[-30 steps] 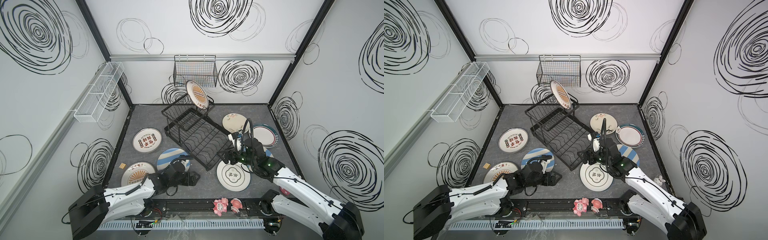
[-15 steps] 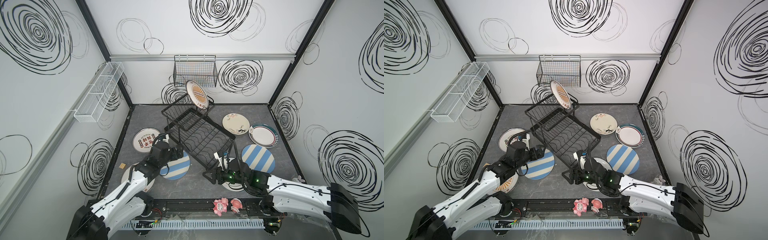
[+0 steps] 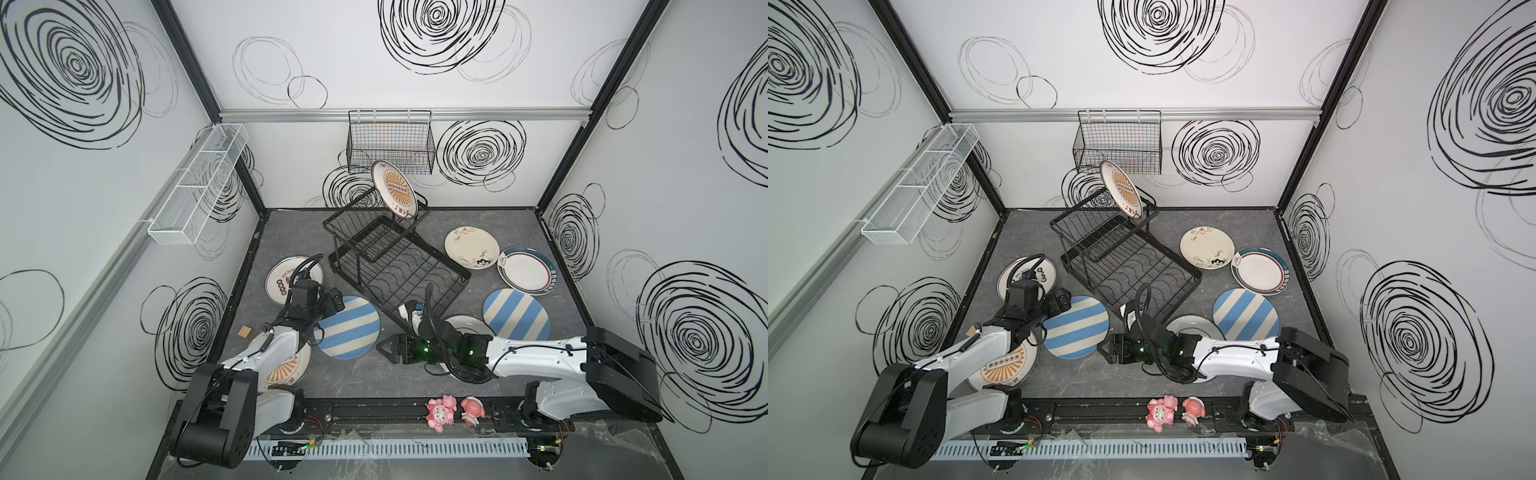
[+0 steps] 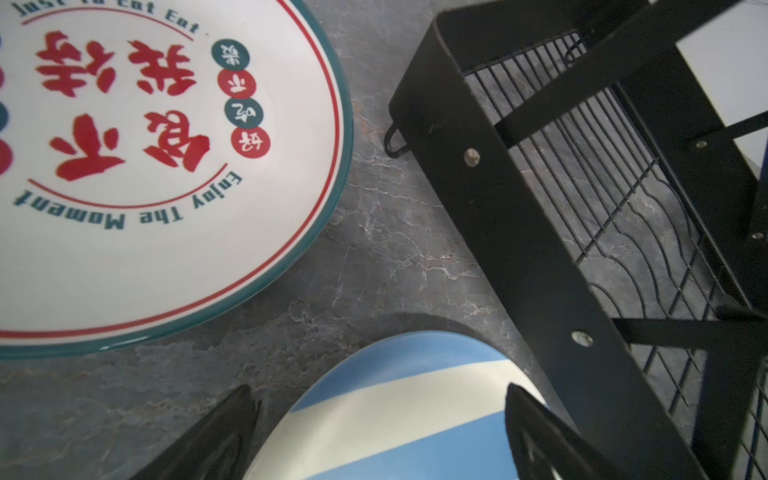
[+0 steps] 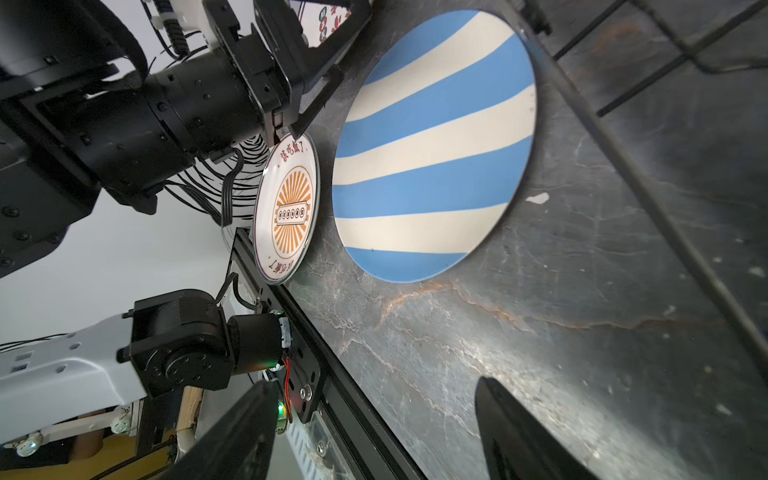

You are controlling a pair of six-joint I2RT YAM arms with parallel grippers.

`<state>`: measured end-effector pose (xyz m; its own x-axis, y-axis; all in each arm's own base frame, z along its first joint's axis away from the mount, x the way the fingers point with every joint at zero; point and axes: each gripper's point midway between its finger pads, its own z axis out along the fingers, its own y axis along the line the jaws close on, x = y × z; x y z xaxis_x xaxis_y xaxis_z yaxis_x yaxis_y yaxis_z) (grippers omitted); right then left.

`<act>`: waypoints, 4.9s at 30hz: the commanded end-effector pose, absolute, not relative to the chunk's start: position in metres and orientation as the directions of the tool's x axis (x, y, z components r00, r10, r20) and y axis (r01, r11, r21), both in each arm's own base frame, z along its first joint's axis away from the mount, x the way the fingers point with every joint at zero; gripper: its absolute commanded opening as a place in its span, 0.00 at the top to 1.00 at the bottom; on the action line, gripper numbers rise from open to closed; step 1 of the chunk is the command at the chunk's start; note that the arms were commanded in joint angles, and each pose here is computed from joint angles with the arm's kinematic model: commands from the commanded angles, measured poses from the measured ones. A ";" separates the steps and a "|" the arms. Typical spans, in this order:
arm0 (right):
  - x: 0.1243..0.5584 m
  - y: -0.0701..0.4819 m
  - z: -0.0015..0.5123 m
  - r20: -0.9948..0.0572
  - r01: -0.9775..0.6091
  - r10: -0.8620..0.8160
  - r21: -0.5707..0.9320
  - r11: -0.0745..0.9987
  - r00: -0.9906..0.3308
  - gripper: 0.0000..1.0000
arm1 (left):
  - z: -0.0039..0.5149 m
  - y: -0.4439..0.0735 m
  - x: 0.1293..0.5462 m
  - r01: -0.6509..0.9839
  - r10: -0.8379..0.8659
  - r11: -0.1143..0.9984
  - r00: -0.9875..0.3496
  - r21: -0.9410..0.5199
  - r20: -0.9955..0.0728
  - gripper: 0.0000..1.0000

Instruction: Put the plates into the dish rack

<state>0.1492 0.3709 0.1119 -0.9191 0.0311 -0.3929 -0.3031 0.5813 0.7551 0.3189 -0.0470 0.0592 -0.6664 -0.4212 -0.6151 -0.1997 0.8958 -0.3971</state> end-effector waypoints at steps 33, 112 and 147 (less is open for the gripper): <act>0.168 0.360 0.078 -0.414 -0.354 -0.085 0.635 0.687 -0.906 0.21 | 0.033 -0.086 0.279 -0.103 -0.429 0.814 -0.769 -0.571 -0.473 0.04; 0.153 0.377 0.060 -0.304 -0.240 -0.060 0.599 0.764 -0.951 0.19 | 0.044 -0.064 0.252 -0.250 -0.490 0.845 -0.716 -0.473 -0.497 0.04; 0.162 0.394 0.049 -0.213 -0.094 0.125 0.786 0.611 -0.969 0.30 | 0.031 -0.088 0.243 -0.178 -0.482 0.805 -0.751 -0.566 -0.450 0.04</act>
